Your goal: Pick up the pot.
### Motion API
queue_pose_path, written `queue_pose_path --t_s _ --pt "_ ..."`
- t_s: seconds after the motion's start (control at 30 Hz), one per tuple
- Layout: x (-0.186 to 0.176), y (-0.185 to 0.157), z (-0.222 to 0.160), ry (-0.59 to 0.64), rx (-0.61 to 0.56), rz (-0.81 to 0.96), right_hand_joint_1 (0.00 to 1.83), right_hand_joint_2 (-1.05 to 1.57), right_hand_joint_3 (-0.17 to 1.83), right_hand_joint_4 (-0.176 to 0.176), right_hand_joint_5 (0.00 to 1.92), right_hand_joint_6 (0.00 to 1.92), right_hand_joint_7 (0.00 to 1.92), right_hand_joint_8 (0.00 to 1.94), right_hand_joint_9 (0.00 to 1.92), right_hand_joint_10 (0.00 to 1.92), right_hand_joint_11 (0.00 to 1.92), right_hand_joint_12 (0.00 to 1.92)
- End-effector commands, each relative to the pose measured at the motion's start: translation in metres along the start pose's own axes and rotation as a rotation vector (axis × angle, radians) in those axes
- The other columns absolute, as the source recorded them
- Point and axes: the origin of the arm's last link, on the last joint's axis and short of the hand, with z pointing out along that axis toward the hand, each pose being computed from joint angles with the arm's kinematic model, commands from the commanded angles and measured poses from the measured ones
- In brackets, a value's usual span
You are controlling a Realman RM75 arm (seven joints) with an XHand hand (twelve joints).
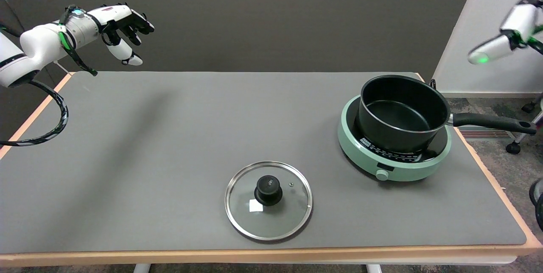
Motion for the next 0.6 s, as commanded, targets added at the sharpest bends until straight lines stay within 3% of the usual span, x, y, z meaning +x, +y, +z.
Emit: queue_pose_path --t_s 0.03,0.27,0.6 --pt "0.016 0.073 -0.111 -0.032 -0.223 -0.055 1.32 -1.05 0.82 -0.096 0.03 0.03 0.03 0.03 0.03 0.03 0.03 0.03" --pt "0.009 0.06 -0.141 -0.069 -0.12 -0.069 1.32 -1.05 0.82 -0.176 0.02 0.02 0.02 0.02 0.02 0.02 0.02 0.02" --pt "-0.028 0.038 -0.156 -0.206 -0.009 -0.047 1.34 -1.04 0.8 -0.176 0.03 0.03 0.03 0.03 0.03 0.03 0.03 0.03"
